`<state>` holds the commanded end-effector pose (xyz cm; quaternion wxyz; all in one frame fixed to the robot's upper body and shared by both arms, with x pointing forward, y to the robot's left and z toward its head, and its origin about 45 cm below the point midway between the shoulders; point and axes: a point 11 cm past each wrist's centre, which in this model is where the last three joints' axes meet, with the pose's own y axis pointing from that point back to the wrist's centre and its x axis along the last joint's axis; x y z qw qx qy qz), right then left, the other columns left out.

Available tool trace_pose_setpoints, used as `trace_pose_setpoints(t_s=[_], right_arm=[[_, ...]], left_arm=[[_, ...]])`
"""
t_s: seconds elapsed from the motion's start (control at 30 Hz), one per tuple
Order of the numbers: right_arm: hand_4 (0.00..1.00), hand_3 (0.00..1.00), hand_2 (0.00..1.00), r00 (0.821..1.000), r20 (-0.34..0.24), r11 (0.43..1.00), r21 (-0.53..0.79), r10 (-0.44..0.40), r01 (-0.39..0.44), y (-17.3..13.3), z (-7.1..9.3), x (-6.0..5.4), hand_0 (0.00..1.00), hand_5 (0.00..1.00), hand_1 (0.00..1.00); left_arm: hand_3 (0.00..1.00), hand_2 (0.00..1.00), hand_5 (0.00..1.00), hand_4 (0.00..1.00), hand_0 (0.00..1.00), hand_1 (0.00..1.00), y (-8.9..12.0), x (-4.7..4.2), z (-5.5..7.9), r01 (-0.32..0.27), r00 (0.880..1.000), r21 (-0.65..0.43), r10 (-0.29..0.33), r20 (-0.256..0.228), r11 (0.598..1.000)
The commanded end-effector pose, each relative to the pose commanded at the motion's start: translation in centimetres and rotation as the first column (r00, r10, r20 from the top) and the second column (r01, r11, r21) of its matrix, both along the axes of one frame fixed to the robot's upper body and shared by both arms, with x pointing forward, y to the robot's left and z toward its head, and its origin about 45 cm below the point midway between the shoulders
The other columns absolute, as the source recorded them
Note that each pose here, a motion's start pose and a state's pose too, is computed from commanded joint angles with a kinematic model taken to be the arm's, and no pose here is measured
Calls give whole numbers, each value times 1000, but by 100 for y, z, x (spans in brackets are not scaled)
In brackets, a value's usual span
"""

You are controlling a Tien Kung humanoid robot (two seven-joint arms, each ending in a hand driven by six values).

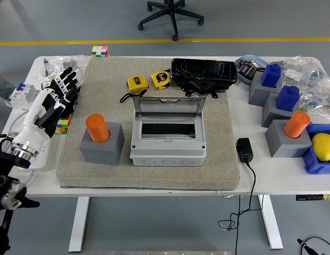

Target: Fetch the battery,place it into the box,close the lid of the box

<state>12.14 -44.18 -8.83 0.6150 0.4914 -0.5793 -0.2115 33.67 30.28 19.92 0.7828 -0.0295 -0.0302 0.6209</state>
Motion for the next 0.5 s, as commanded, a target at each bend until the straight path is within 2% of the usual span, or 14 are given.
trace_pose_setpoints(t_s=[0.27,0.5], right_arm=[[998,853,823,1000,-4,1000,-2,2,-2,-3,-2,-12,884,998,846],[998,853,823,1000,-4,1000,-1,6,-6,7,-4,-4,883,998,846]], left_arm=[[998,998,705,998,998,998,-92,-32,-72,17,1000,-26,-17,-15,1000],[998,998,722,998,998,998,-119,-45,-174,31,998,-19,-32,-51,999]])
